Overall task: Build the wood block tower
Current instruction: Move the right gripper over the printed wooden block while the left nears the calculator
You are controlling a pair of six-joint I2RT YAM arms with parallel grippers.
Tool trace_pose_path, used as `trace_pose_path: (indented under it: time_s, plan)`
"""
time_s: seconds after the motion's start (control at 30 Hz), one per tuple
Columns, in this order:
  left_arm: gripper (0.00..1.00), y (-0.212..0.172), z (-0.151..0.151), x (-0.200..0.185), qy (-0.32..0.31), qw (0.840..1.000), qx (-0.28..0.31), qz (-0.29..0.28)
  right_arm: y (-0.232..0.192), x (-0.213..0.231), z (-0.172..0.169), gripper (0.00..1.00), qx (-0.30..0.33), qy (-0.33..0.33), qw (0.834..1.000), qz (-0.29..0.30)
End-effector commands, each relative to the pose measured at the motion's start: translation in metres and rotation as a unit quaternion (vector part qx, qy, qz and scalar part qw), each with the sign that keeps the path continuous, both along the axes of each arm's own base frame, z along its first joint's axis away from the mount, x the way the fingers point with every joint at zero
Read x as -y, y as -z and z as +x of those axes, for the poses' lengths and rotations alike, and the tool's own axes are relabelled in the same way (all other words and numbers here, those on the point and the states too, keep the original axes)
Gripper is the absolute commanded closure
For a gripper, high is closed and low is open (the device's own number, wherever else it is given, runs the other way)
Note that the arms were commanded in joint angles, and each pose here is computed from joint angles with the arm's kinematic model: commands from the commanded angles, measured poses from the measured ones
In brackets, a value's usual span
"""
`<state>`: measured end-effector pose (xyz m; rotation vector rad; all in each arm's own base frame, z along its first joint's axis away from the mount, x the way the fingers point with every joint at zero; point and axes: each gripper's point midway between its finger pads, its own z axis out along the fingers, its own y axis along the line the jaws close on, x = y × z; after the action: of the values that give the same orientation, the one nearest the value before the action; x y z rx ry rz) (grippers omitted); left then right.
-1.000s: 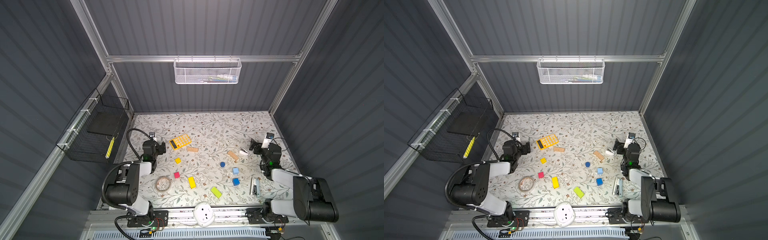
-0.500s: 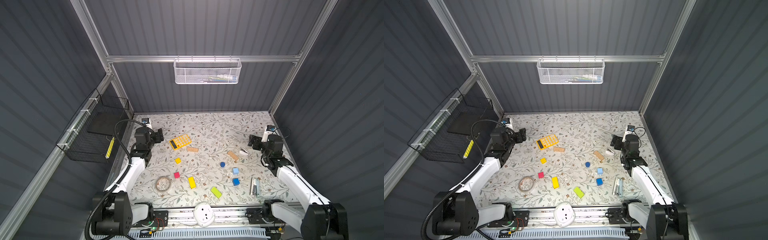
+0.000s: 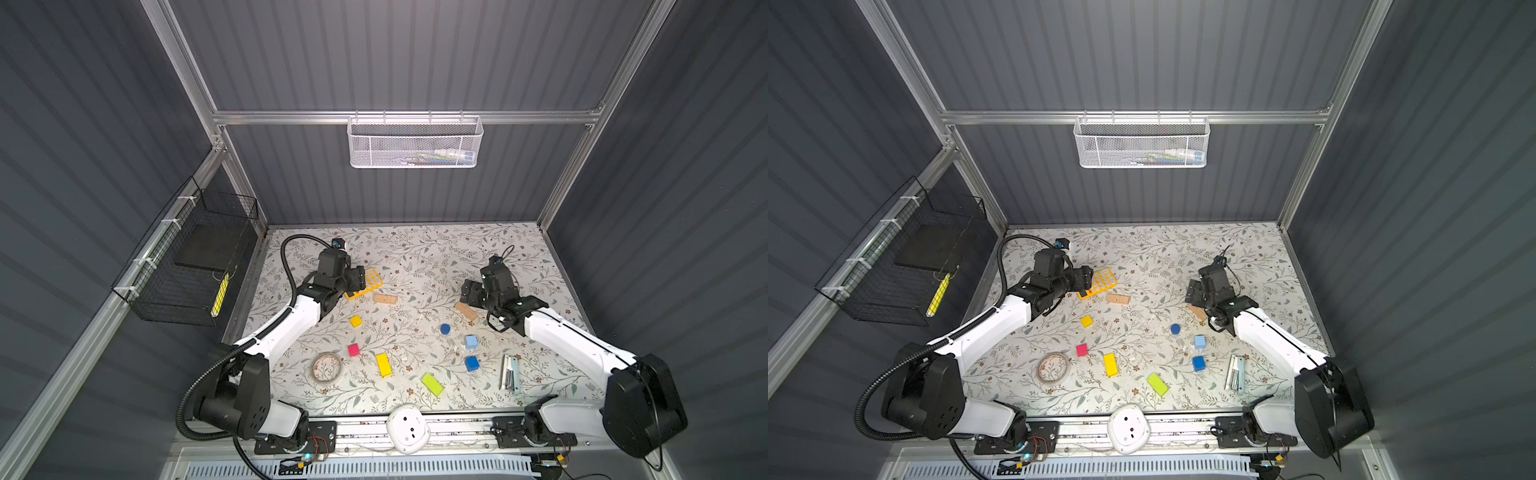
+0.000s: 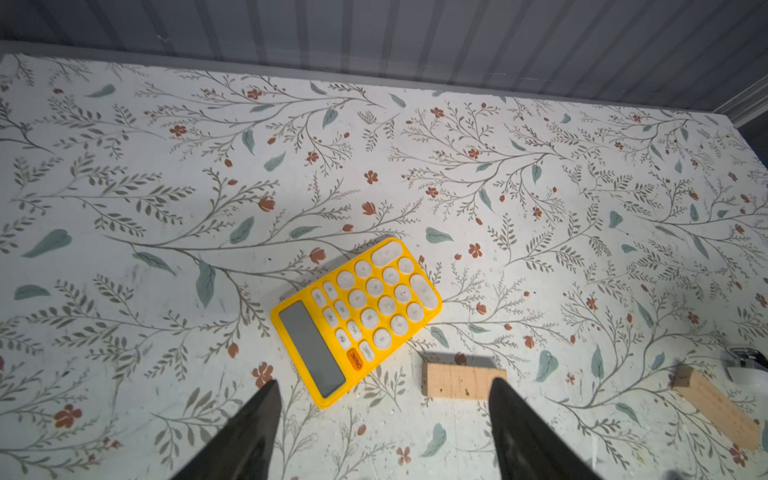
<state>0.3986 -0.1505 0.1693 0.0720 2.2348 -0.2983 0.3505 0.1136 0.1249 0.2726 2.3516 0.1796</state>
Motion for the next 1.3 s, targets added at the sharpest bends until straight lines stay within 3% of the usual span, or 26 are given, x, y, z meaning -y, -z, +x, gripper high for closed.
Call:
trace_pose_path:
  time_s: [0.0, 0.5, 1.27]
  plan:
    - [0.22, -0.008, 0.002, 0.003, -0.016, 0.999, 0.012, -0.027, 0.006, 0.003, -0.001, 0.13, -0.017, 0.066, 0.998, -0.003]
    - [0.2, 0.002, 0.004, 0.006, -0.007, 1.0, 0.014, -0.021, 0.038, 0.009, -0.008, 0.05, -0.075, 0.189, 0.979, 0.017]
    - [0.19, 0.01, 0.005, 0.005, -0.005, 1.0, 0.005, -0.011, 0.083, -0.01, -0.011, 0.03, -0.143, 0.185, 0.971, 0.04]
